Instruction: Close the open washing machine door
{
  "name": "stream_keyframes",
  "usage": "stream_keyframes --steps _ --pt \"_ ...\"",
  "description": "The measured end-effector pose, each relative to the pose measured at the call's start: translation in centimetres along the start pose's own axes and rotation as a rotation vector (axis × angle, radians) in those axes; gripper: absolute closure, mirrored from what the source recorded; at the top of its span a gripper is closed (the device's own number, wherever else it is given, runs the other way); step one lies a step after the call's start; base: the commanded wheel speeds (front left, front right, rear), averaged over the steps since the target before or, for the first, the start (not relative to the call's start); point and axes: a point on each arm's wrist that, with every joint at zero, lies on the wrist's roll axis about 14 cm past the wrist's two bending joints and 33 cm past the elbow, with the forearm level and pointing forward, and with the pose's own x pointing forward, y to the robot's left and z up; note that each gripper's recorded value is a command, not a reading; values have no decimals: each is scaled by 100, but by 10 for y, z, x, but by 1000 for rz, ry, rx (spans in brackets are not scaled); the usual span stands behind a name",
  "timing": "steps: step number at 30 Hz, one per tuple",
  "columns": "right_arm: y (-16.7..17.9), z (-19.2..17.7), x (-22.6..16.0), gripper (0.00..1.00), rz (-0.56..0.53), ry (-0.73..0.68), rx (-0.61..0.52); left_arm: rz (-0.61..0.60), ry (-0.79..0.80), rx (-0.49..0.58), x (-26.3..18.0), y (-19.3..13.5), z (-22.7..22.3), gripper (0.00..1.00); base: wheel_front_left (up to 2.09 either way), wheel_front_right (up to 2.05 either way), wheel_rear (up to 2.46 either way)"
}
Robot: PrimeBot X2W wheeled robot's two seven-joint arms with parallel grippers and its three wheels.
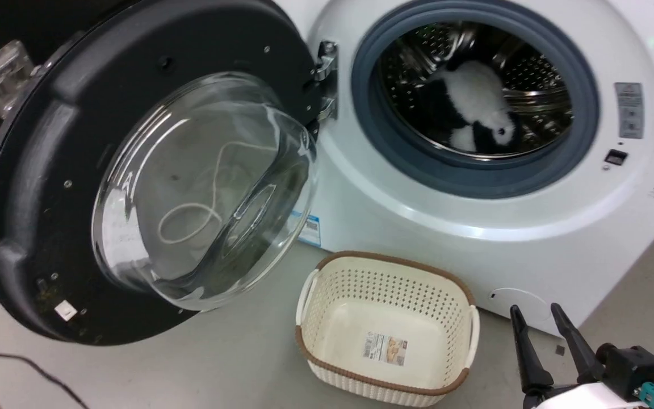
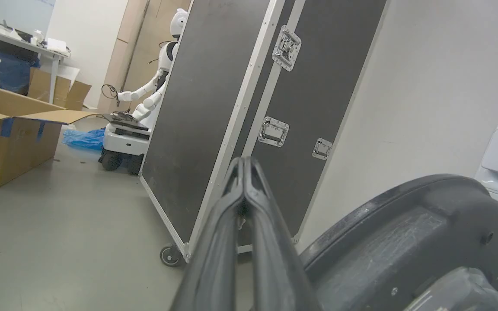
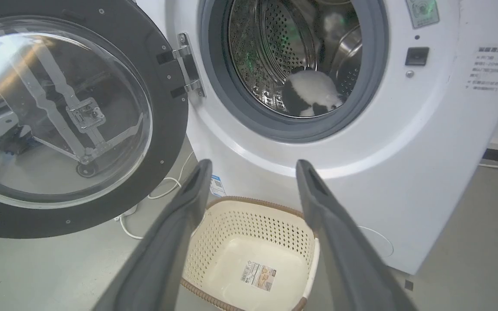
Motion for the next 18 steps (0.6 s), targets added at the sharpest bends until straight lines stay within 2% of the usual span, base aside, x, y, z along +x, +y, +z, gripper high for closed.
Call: stream_keyframes --steps 4,7,8,11,12,13,14,16,18 --pt "-1 -10 5 0 2 23 5 19 139 26 8 24 -43 100 0 0 0" --pt "-6 -22 11 0 -4 52 -3 18 302 79 20 38 -80 100 0 0 0" --pt "-6 -22 11 0 -4 52 -3 18 302 79 20 38 -80 100 0 0 0" --pt "-11 -29 17 0 -14 68 -1 6 412 87 26 41 -105 100 0 0 0" --pt "-13 -32 21 0 -16 74 2 -11 501 88 24 40 -124 100 0 0 0" --pt "-13 -32 21 0 -16 74 2 -11 501 88 24 40 -124 100 0 0 0" --pt "-15 -37 23 0 -18 85 7 -27 592 72 18 38 -141 100 0 0 0" --pt "-15 -39 24 0 -18 90 9 -38 638 67 15 37 -148 100 0 0 0" --pt "-13 -44 27 0 -11 99 16 -74 768 -10 2 27 -162 100 0 0 0"
